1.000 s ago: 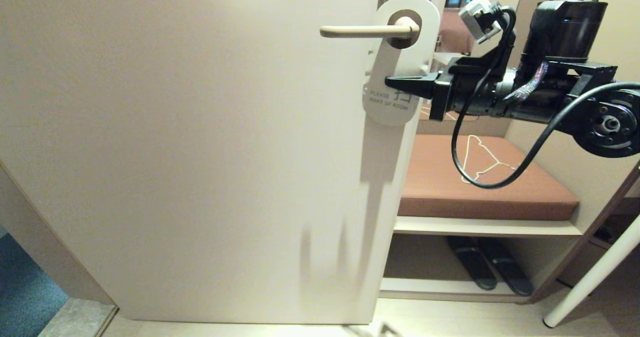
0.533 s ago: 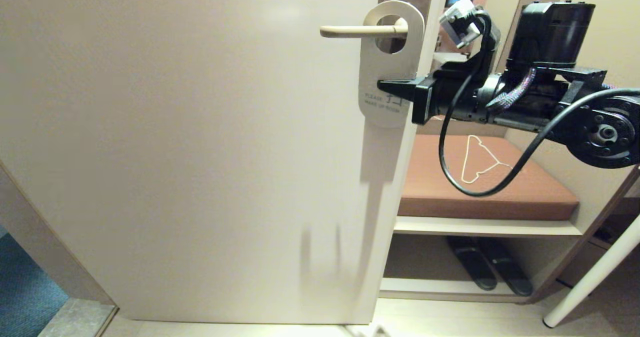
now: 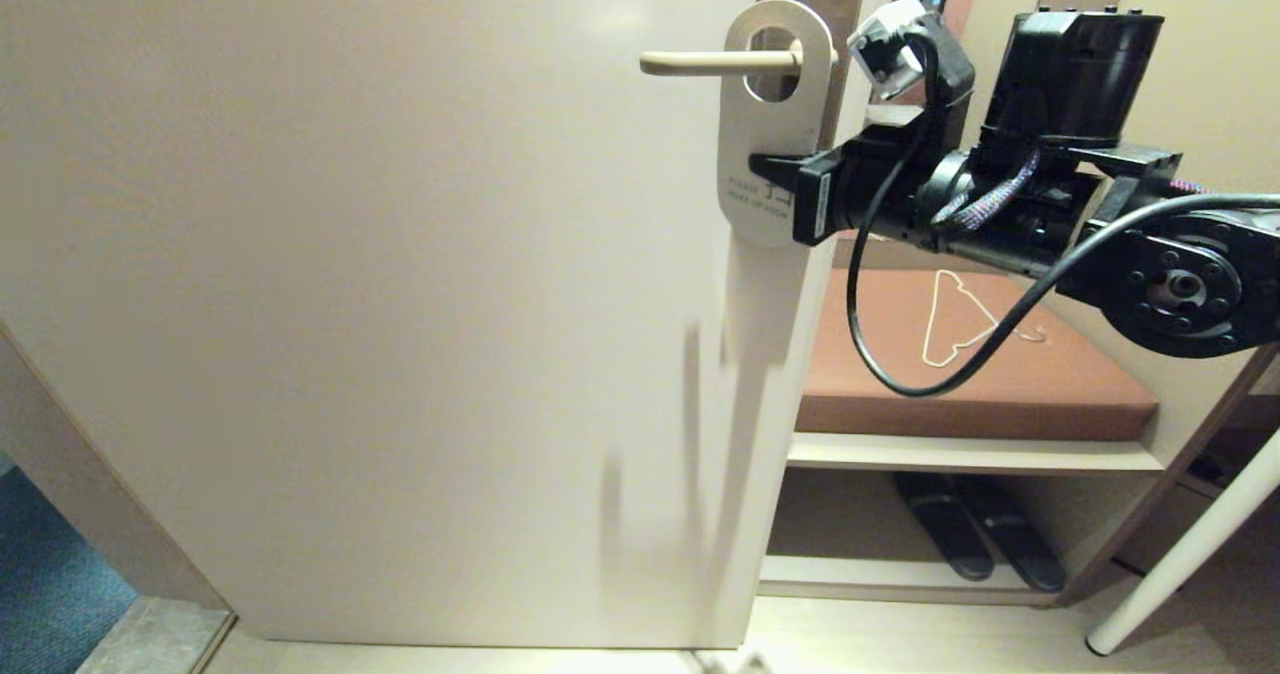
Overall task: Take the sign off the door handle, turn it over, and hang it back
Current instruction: Take down the sign
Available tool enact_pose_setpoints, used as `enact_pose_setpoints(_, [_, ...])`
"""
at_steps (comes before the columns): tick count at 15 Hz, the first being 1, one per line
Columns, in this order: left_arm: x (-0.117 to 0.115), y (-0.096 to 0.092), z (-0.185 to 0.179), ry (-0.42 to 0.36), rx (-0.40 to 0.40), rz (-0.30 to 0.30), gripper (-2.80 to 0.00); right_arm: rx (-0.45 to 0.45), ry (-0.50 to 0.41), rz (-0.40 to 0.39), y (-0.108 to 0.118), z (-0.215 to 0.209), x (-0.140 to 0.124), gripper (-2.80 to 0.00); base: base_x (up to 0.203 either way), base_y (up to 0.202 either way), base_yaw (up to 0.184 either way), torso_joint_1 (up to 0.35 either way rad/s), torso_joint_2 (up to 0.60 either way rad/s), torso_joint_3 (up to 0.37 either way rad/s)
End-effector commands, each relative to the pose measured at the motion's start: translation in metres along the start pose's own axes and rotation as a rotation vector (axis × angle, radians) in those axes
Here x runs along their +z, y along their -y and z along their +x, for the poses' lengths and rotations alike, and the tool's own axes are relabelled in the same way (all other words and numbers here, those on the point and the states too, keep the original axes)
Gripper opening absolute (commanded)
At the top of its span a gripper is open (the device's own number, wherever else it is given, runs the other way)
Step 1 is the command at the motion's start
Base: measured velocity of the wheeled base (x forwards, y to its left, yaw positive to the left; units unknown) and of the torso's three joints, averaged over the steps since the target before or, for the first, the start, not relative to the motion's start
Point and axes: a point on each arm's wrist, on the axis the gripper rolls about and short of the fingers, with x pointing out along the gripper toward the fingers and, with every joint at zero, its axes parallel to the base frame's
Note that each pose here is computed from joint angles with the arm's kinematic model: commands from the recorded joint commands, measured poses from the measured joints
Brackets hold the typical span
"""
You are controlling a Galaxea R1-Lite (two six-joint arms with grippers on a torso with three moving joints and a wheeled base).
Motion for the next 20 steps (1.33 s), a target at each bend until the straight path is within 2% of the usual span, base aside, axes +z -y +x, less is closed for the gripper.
enact_pose_setpoints(1, [0.000,0.000,0.000,-0.001,0.001,0.000,-2.80,0.016,0.004,-0.001,-0.008,0.004,0.000,-2.80,0.000,0.000,0.000,0.000,0.00,0.000])
enact_pose_setpoints(5, [0.000,0.000,0.000,-0.001,0.002,0.000,-2.80,0.037,0.020,-0.004,-0.021,0.009,0.000,-2.80,0.000,0.000,0.000,0.000,0.00,0.000])
enact_pose_setpoints(20, [0.000,0.000,0.000,-0.001,0.001,0.000,-2.80,-0.010,0.142,-0.010,-0.058,0.039,-0.012,-2.80,0.000,0.000,0.000,0.000,0.00,0.000])
